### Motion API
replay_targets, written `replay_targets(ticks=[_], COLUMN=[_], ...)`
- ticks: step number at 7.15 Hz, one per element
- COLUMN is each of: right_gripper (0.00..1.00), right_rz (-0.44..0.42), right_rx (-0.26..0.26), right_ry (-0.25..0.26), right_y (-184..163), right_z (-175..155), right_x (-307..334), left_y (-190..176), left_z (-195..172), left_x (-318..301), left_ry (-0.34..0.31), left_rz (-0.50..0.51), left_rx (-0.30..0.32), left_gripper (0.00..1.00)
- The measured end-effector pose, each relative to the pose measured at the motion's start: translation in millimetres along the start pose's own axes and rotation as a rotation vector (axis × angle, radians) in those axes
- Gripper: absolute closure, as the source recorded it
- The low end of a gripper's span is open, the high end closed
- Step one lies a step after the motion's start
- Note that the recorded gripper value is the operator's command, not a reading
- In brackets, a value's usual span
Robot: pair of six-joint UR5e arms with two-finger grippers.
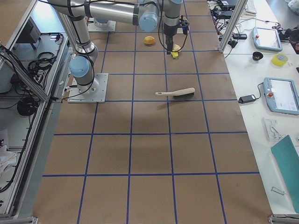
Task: Sweep and dump trash into bin
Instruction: 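Grasp the dustpan handle with the left gripper while the right gripper grasps the brush handle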
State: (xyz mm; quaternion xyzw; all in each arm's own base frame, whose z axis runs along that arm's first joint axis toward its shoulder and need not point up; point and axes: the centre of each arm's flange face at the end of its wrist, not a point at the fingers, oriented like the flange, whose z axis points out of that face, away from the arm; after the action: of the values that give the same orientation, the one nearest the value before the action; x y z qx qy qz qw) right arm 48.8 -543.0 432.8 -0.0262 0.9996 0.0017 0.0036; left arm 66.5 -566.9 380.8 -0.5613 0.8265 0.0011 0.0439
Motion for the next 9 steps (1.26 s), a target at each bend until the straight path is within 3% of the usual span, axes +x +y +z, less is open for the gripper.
replay_targets(ticks=[1,2,3,4,6,7,9], right_gripper=[0.00,0.02,0.04,0.04,0.01,0.01,0.01], right_rz=[-0.059,-0.097,-0.122,-0.136,-0.189,-0.235,-0.266], right_rx=[0.002,0.005,-0.010,-0.042,-0.058,-0.047,-0.080], right_ry=[0.001,0.007,0.009,-0.001,-0.013,-0.008,0.023], right_y=[-5,-10,-13,-11,6,13,25], right_z=[10,18,30,51,98,116,138], right_x=[25,39,50,64,96,103,109], left_y=[-12,-26,-40,-48,-48,-46,-42], left_z=[3,5,7,11,25,32,47], left_x=[16,34,55,72,95,105,119], left_ry=[0.027,0.066,0.130,0.187,0.219,0.215,0.190], left_rz=[-0.056,-0.092,-0.125,-0.163,-0.196,-0.218,-0.304], left_rx=[0.005,0.020,0.041,0.048,0.039,0.037,0.039], left_gripper=[0.00,0.21,0.24,0.00,0.00,0.10,0.09])
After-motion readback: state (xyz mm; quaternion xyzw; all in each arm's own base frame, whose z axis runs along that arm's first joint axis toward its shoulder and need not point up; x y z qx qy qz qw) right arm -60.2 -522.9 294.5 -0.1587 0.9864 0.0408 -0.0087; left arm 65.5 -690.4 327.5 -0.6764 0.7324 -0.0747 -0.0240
